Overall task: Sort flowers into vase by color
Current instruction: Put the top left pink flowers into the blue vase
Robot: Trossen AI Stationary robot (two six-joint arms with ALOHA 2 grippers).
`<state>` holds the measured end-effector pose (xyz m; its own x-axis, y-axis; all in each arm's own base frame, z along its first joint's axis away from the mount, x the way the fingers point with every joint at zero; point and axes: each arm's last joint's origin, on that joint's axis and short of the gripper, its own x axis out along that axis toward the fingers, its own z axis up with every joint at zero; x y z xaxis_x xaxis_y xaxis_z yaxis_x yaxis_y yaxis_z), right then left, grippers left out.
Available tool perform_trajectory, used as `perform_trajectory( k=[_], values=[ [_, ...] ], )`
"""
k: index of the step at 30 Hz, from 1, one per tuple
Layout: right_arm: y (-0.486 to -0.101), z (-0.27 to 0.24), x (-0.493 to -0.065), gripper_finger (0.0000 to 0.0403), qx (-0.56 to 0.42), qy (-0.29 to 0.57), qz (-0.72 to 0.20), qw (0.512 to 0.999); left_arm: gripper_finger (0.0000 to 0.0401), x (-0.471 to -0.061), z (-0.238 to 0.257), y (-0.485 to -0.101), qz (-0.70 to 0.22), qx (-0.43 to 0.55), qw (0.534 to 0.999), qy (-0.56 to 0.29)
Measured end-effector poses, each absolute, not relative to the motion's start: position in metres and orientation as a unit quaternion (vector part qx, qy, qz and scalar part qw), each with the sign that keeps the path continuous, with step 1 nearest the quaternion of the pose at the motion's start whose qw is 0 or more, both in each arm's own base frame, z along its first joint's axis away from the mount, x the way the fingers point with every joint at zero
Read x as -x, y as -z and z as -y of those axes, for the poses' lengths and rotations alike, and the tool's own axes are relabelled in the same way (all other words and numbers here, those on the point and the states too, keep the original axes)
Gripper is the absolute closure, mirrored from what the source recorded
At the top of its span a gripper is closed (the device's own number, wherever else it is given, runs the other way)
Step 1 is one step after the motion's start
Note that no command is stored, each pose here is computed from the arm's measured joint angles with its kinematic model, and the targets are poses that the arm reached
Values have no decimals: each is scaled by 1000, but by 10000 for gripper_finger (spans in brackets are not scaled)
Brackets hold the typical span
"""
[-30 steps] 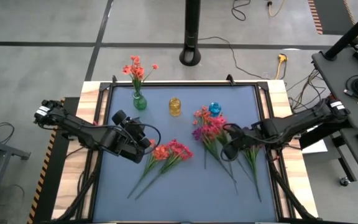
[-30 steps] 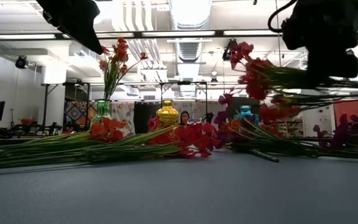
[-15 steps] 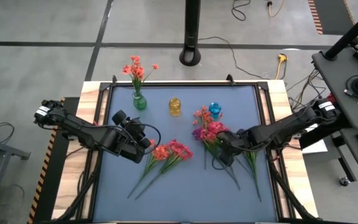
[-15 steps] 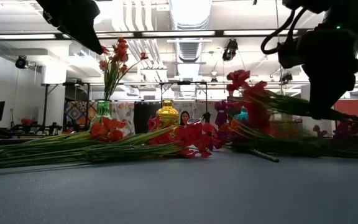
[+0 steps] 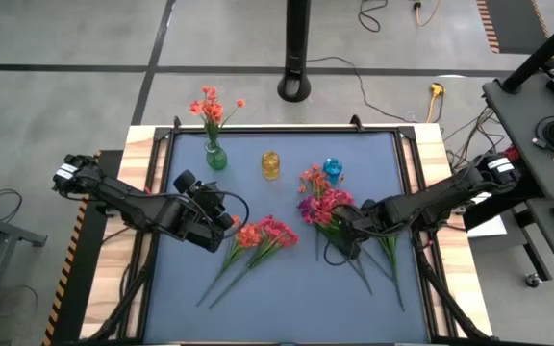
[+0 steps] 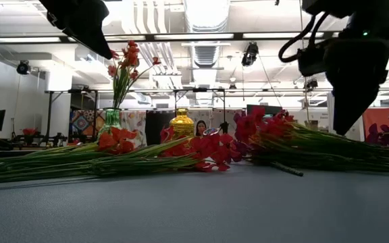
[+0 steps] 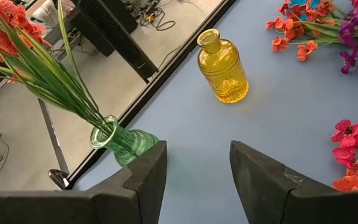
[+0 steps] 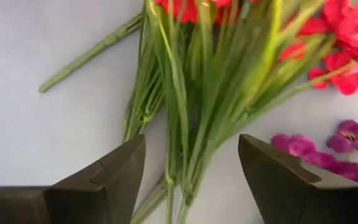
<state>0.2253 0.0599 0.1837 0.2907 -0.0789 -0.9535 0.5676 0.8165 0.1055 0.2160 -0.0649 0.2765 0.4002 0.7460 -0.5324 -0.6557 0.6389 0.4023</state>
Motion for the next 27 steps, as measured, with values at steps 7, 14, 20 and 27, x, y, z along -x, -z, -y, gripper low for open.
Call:
perform_trajectory(
  k=[7,14,20,27],
  values=[
    [-165,-63,-237,150,-197,223,-581,758,242,-216,65,-276,-351,-64,834,-420],
    [-168,-64,-245,195,-195,230,-574,761,242,-216,65,-276,-352,-65,834,-420],
    [-170,-64,-245,254,-203,233,-569,762,242,-216,65,-275,-353,-66,833,-420],
    [-170,-64,-245,348,-198,238,-566,764,242,-216,65,-275,-353,-66,833,-420]
  ],
)
